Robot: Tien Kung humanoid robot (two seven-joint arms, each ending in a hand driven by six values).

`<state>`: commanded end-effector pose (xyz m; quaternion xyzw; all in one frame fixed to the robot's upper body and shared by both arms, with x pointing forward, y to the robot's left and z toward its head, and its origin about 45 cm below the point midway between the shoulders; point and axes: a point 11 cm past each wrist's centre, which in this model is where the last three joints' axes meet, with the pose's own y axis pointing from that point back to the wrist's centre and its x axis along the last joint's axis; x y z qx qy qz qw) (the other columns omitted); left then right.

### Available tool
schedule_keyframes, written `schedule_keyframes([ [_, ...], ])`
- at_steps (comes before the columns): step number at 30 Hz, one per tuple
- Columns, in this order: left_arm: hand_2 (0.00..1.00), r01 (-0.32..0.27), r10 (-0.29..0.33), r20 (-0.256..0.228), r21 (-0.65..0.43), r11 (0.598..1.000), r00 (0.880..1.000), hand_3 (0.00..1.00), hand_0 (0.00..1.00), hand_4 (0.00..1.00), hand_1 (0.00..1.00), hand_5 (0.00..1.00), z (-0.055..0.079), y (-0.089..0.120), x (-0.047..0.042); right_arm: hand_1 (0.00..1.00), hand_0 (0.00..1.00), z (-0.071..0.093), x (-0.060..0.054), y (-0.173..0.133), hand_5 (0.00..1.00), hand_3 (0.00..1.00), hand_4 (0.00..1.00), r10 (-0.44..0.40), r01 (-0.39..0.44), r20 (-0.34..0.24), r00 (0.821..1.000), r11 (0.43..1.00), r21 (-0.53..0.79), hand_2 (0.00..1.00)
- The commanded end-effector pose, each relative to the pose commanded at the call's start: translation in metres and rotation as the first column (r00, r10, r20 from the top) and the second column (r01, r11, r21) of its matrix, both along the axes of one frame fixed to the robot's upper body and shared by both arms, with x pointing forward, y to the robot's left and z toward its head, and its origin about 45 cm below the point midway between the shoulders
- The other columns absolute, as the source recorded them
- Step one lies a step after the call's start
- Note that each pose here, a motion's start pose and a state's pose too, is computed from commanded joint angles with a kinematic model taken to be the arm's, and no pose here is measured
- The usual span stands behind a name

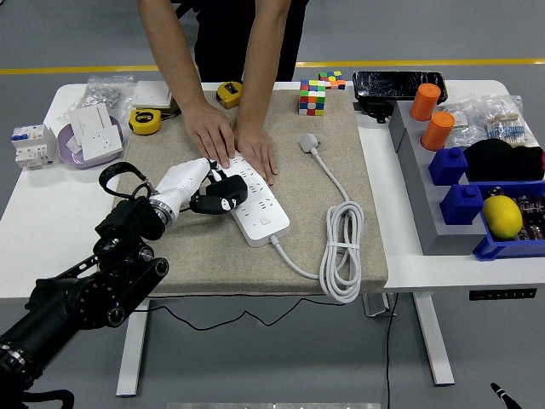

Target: Pick up the plug,place it near the board,insert it into the board,press the button

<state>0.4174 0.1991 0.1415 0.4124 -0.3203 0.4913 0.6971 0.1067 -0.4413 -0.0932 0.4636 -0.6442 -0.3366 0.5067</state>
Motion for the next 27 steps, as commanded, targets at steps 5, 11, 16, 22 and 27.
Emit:
schedule_keyframes([
  [5,0.127,-0.012,0.014,0.035,-0.060,0.998,0.999,0.161,0.380,0.580,0.127,0.384,0.004,-0.003,-0.0005,0.734,0.813,0.000,0.000,0.000,0.957,0.765,0.998,-0.001,0.001,0.001,1.000,1.000,0.001,0.734],
  [11,0.127,-0.021,0.033,0.070,-0.161,0.987,0.997,0.163,0.376,0.581,0.125,0.385,0.013,-0.010,0.0008,0.734,0.813,0.000,0.001,0.000,0.961,0.764,0.998,-0.003,0.003,0.004,1.000,1.000,0.001,0.734],
  [16,0.128,-0.019,0.030,0.067,-0.157,0.987,0.997,0.165,0.374,0.583,0.126,0.390,0.015,-0.010,0.0027,0.734,0.813,0.001,0.003,0.000,0.962,0.765,0.998,-0.005,0.005,0.009,1.000,1.000,0.000,0.734],
  [22,0.138,-0.023,0.038,0.078,-0.184,0.983,0.996,0.168,0.376,0.584,0.128,0.388,0.018,-0.009,0.0014,0.733,0.813,0.000,0.003,0.001,0.964,0.765,0.998,-0.007,0.007,0.008,1.000,1.000,0.001,0.734],
  [27,0.142,-0.023,0.054,0.135,-0.220,0.975,0.989,0.172,0.376,0.586,0.127,0.389,0.035,-0.009,0.0025,0.733,0.813,0.000,0.003,0.002,0.965,0.764,0.998,-0.008,0.008,0.008,1.000,1.000,0.003,0.734],
])
